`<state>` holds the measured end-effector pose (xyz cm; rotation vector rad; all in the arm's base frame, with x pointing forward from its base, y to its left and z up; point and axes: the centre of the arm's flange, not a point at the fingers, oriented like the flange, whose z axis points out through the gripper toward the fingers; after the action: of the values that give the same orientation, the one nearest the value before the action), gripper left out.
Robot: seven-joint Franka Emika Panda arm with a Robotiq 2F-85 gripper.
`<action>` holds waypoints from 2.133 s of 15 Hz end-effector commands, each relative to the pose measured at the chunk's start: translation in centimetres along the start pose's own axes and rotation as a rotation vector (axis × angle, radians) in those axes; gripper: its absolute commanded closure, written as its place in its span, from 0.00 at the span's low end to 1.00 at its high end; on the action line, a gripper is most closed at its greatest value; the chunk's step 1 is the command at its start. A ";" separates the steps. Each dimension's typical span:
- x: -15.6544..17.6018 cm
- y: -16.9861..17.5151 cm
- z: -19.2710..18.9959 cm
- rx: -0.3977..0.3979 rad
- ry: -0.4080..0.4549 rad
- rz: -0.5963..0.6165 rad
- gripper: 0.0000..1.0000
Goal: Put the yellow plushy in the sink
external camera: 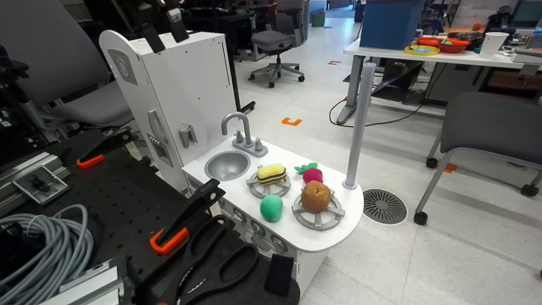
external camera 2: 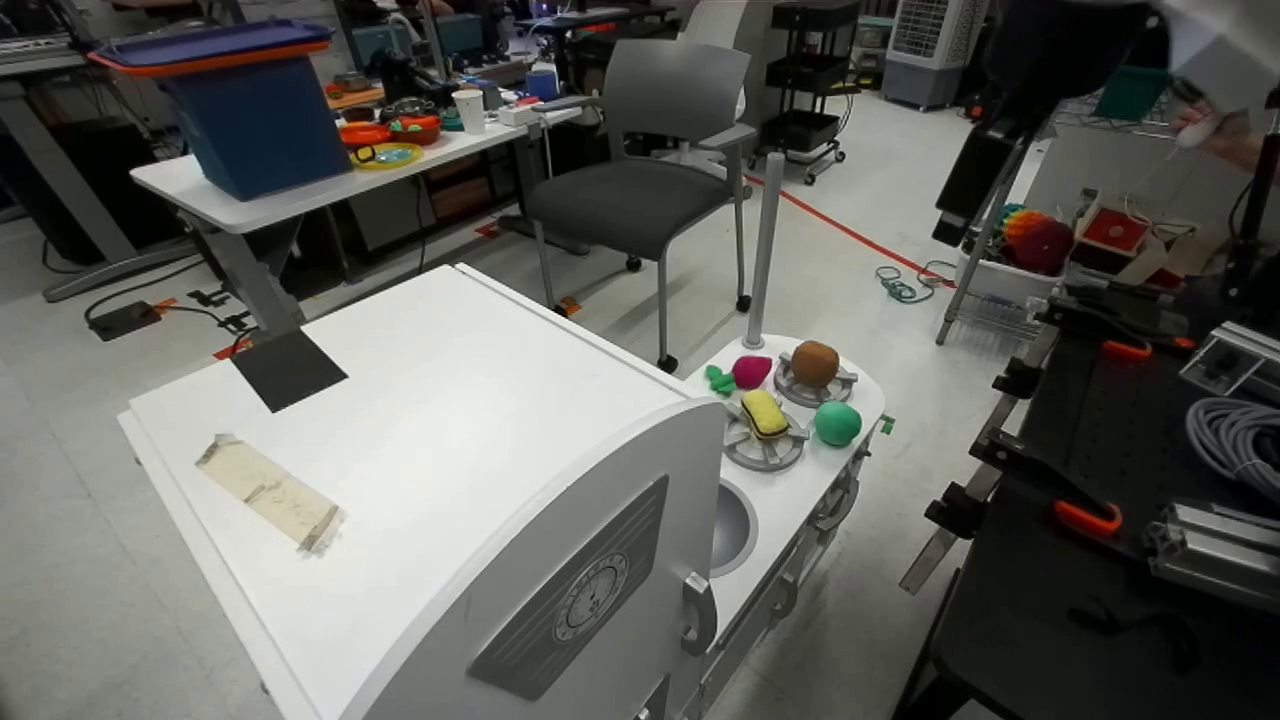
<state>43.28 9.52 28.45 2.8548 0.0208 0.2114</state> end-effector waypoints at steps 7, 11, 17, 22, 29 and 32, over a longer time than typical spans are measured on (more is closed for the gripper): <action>5.6 -0.5 17.8 -0.047 -0.037 0.363 0.00; 8.0 -3.6 23.7 -0.066 -0.042 0.530 0.00; 12.2 -7.6 31.1 -0.113 -0.040 0.712 0.00; 14.5 -7.7 35.9 -0.168 -0.031 0.778 0.00; 13.2 -9.4 42.0 -0.249 -0.047 0.781 0.00; 13.0 -10.4 42.9 -0.261 -0.037 0.753 0.26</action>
<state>61.05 7.41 -11.86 2.4911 -1.0468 0.2618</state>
